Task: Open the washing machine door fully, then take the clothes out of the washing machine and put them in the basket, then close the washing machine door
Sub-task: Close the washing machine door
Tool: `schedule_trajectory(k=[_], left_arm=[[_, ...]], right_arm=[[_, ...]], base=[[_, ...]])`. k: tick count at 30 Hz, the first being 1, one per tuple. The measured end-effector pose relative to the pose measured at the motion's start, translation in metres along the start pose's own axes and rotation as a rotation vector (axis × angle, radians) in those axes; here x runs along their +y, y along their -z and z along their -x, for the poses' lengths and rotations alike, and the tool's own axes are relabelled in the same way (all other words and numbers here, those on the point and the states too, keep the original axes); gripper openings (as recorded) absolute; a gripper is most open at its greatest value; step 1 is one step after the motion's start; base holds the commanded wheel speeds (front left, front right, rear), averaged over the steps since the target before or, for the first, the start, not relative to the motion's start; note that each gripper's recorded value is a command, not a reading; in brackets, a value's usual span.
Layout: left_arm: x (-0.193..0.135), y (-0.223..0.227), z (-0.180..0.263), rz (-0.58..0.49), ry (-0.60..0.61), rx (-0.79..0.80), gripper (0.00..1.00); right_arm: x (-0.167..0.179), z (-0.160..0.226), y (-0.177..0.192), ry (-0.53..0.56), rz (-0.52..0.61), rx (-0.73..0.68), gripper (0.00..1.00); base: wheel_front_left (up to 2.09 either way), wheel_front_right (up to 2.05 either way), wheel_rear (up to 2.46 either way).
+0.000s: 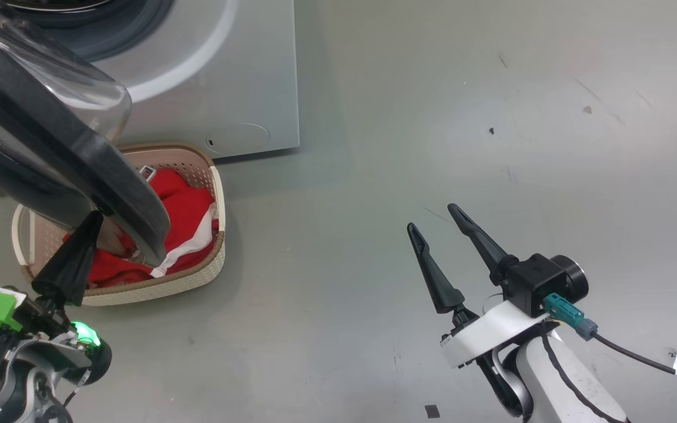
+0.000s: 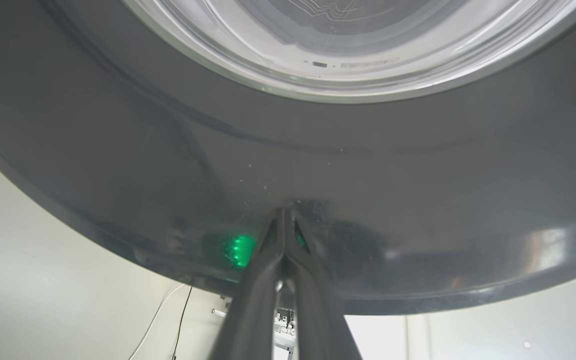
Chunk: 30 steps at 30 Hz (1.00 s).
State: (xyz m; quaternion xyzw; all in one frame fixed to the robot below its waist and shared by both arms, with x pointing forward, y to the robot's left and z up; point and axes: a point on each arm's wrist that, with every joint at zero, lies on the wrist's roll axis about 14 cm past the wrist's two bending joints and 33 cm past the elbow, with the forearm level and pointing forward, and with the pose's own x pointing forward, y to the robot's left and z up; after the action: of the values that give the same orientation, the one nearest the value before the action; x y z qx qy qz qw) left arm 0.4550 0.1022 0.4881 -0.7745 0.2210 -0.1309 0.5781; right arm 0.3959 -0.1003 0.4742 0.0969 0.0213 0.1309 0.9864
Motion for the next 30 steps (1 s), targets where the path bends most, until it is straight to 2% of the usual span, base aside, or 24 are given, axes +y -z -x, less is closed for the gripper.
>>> schedule_trajectory(k=[16, 30], left_arm=[[-0.009, 0.005, -0.054, 0.047, 0.046, -0.022, 0.0], [0.0, 0.02, -0.059, 0.055, 0.018, 0.006, 0.0]], right_arm=[[-0.031, 0.016, -0.004, 0.129, -0.025, -0.008, 1.0], [-0.042, 0.02, -0.016, 0.174, -0.02, -0.043, 1.0]], base=[[0.0, 0.0, 0.0], [0.0, 0.0, 0.0]])
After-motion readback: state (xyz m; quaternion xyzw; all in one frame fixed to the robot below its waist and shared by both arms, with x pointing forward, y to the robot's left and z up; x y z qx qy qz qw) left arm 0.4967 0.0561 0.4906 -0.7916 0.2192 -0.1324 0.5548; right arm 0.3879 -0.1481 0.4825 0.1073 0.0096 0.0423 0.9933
